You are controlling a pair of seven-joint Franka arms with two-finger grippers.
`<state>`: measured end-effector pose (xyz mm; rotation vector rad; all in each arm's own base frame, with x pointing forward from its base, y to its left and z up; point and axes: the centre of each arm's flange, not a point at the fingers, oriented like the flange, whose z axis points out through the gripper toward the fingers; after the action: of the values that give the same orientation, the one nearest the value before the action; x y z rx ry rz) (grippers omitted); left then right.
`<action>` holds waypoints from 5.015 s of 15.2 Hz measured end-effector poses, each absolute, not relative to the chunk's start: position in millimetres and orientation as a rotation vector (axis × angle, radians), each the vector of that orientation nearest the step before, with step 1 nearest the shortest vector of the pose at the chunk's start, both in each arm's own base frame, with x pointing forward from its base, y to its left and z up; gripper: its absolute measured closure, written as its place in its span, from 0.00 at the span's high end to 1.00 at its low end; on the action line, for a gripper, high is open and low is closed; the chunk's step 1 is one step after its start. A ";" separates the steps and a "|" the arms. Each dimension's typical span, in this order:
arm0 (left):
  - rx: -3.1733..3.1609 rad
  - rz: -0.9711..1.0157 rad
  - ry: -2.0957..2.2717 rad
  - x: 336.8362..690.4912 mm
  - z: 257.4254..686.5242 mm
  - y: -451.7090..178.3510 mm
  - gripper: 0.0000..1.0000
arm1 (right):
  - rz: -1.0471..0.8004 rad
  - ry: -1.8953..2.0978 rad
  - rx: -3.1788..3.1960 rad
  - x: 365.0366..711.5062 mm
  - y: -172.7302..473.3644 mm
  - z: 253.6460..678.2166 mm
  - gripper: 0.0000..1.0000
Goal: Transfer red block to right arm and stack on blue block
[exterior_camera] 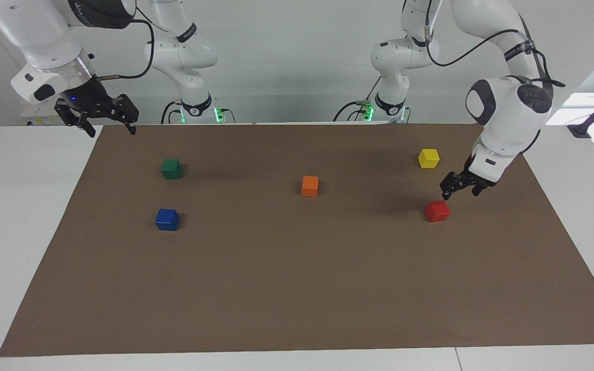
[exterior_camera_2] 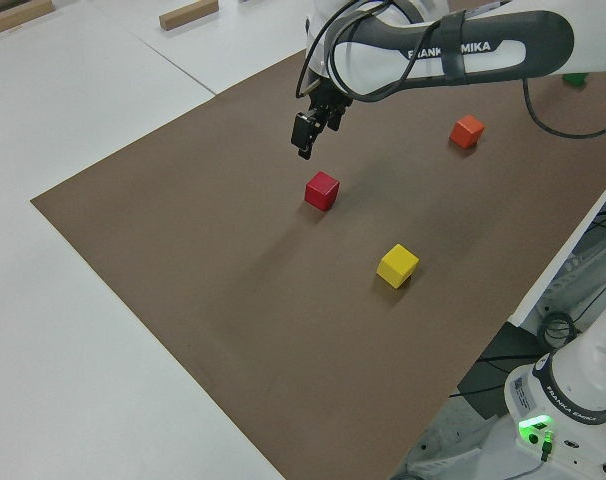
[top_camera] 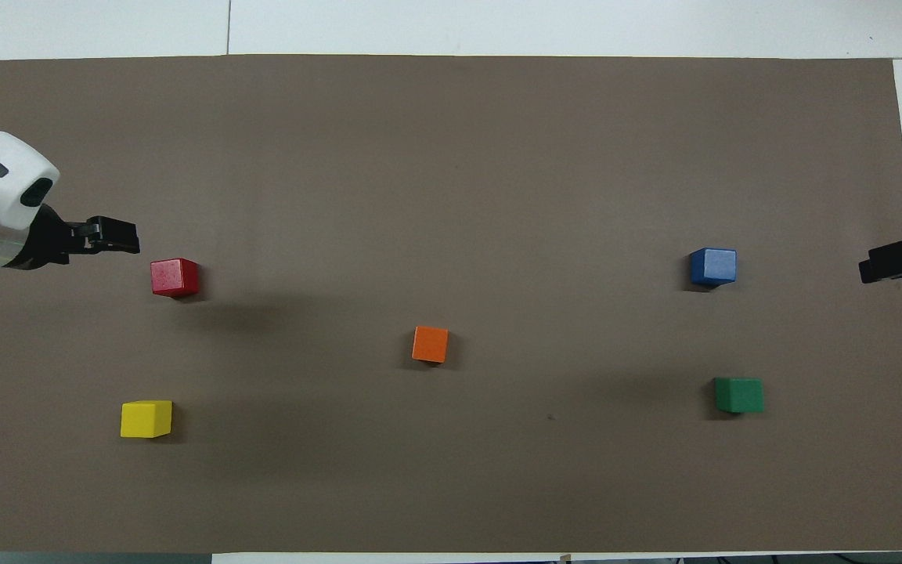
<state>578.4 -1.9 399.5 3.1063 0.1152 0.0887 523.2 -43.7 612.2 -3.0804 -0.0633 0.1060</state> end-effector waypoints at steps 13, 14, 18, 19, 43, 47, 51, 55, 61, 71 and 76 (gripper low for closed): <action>3.101 0.038 0.121 568.5 304.8 -6.3 0.93 | 0.041 -0.029 -2.272 526.3 -31.3 462.7 1.00; 3.100 0.033 0.117 568.4 303.0 -9.3 0.81 | 0.033 -0.018 -2.205 528.6 -25.2 451.4 1.00; 3.085 -0.063 0.311 591.0 353.8 -14.5 0.55 | -0.013 0.029 -1.957 534.8 1.3 420.1 1.00; 3.070 -0.099 0.405 602.5 392.9 -18.4 0.55 | -0.013 0.029 -1.890 534.0 13.3 418.5 1.00; 1.945 -0.576 1.794 470.3 590.4 -351.3 0.55 | 0.094 -0.051 -0.756 490.8 249.9 287.9 1.00; 1.927 -0.565 1.827 463.8 572.3 -351.7 0.55 | 0.052 -0.018 -0.675 492.5 276.0 296.2 1.00; 1.941 -0.558 1.840 449.1 561.0 -351.0 0.55 | 0.041 -0.024 -0.665 496.1 282.8 301.9 1.00; 1.942 -0.547 1.828 439.6 560.2 -357.1 0.55 | 0.025 -0.015 -0.677 496.2 289.4 300.4 0.90; 1.915 -0.535 1.846 437.5 553.1 -358.6 0.55 | 0.015 -0.026 -0.685 490.8 300.0 298.3 0.80; 1.872 -0.520 1.874 446.4 553.2 -343.1 0.72 | -0.007 -0.018 -0.706 494.2 299.9 295.2 0.57; 1.793 -0.451 1.913 485.5 556.7 -280.1 1.00 | -0.029 -0.010 -0.724 501.3 300.2 296.1 0.57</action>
<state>485.5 -280.1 556.7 1.7932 1.9129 -0.4513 501.3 300.2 296.1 -0.7243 -0.0104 -0.0288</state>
